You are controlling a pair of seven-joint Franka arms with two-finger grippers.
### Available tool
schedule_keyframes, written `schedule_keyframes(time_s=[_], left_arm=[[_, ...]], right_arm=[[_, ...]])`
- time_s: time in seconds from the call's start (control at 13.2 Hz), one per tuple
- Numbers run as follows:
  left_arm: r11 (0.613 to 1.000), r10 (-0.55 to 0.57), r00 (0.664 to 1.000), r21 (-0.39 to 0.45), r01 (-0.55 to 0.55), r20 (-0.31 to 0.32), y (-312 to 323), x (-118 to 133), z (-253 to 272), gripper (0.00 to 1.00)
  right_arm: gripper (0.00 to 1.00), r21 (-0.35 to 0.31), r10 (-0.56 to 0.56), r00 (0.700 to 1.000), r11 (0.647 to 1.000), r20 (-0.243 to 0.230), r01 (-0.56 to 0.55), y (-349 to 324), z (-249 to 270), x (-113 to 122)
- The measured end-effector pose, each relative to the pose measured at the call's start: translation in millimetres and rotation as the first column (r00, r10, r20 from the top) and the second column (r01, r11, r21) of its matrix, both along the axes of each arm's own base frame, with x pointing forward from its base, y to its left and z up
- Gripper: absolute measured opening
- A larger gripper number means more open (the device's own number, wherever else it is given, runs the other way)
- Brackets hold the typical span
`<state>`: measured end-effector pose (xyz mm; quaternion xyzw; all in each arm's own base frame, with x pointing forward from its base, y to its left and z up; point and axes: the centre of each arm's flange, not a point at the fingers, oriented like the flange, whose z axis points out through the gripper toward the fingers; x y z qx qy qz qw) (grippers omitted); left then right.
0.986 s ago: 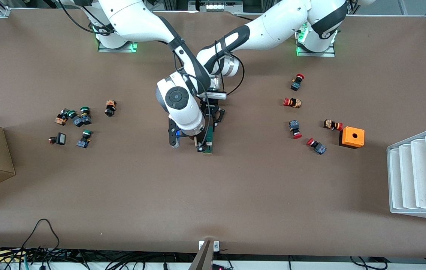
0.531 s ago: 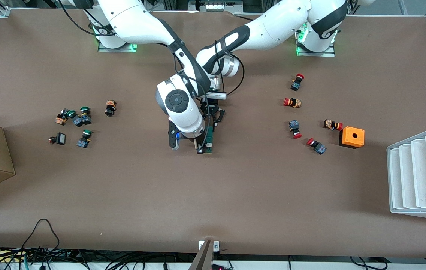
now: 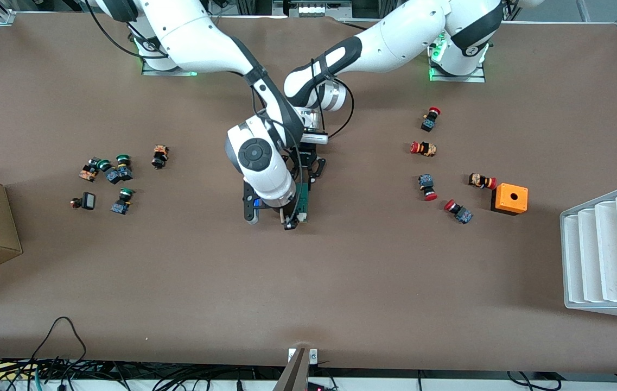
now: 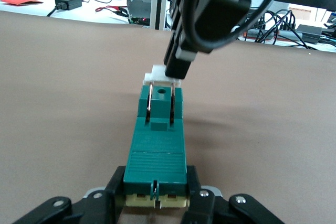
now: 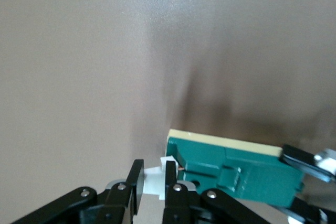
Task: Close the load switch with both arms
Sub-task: 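Open the right gripper and withdraw the right arm from the switch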
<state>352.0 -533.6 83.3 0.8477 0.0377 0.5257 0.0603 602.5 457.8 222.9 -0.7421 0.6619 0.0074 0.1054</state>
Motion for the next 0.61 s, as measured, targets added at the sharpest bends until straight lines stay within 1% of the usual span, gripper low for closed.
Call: schedule_keyframes(time_s=[0.38, 0.46, 0.53, 0.61], left_arm=[[1.000, 0.000, 1.000, 0.000, 0.000, 0.000, 0.0, 0.0, 0.0, 0.49], [1.000, 0.000, 1.000, 0.000, 0.000, 0.000, 0.0, 0.0, 0.0, 0.49], [1.000, 0.000, 1.000, 0.000, 0.000, 0.000, 0.0, 0.0, 0.0, 0.49], [1.000, 0.000, 1.000, -0.002, 0.000, 0.000, -0.7, 0.0, 0.4, 0.53]], right_arm=[[0.24, 0.001, -0.001, 1.000, 1.000, 0.002, 0.001, -0.1, -0.3, 2.3], [0.26, 0.001, -0.004, 1.000, 1.000, 0.002, 0.004, -1.8, 0.6, 4.1], [0.27, -0.002, -0.012, 1.000, 1.000, 0.001, 0.012, -6.6, 2.9, 8.6], [0.35, -0.003, -0.023, 1.000, 1.000, -0.002, 0.023, -14.9, 8.8, 16.4]])
